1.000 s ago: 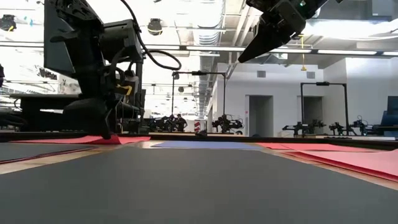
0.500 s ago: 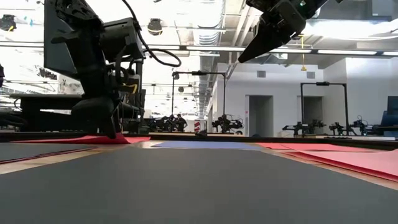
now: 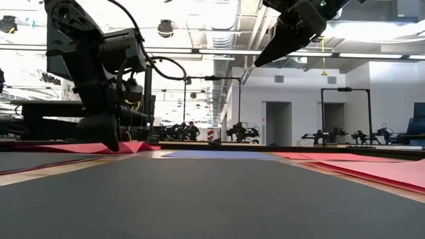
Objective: Organize paper
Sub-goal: Stack the red paper on top of the red paper
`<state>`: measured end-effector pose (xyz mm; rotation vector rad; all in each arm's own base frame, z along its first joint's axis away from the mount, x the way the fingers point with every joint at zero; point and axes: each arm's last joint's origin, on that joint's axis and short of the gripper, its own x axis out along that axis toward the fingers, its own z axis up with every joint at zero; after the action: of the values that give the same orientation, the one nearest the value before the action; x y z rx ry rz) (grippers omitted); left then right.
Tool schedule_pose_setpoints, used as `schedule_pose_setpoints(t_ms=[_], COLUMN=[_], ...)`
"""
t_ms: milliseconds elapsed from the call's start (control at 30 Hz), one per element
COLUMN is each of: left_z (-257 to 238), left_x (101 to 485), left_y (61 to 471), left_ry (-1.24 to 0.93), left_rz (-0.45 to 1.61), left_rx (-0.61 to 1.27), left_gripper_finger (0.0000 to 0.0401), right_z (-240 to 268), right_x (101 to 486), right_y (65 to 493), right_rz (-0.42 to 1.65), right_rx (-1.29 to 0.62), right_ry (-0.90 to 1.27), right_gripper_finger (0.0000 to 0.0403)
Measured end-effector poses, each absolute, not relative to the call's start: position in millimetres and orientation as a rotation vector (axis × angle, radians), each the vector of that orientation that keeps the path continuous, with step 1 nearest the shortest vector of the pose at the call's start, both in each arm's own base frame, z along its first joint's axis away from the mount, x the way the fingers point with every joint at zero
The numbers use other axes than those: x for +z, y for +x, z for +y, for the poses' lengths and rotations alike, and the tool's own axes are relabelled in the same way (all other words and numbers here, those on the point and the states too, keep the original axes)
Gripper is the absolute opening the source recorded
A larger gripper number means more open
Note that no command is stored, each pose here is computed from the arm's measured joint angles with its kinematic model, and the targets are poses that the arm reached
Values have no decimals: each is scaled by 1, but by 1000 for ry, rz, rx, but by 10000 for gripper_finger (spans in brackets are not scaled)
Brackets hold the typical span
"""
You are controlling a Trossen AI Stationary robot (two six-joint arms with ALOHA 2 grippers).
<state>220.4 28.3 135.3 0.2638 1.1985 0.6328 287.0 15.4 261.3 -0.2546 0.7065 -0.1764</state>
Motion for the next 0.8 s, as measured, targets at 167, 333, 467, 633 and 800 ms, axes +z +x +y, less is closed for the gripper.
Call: schedule_pose_setpoints(t_ms=[167, 333, 467, 633, 800], left_z=[25, 21, 19, 19, 19], left_x=[136, 136, 136, 136, 136], left_y=[224, 226, 226, 226, 228], left_ry=[234, 205, 200, 202, 216], left_rz=[1167, 1148, 1145, 1144, 1137], left_rx=[593, 562, 559, 558, 549], left_gripper_finger=[146, 133, 112, 68, 8], right_z=[15, 16, 16, 16, 16], right_x=[261, 261, 261, 261, 261], right_y=[287, 287, 287, 287, 287], right_rz=[706, 706, 706, 706, 707], right_rx=[-176, -170, -169, -170, -171], right_ry=[-255, -252, -253, -253, -254], right_gripper_finger=[0, 0, 0, 0, 0])
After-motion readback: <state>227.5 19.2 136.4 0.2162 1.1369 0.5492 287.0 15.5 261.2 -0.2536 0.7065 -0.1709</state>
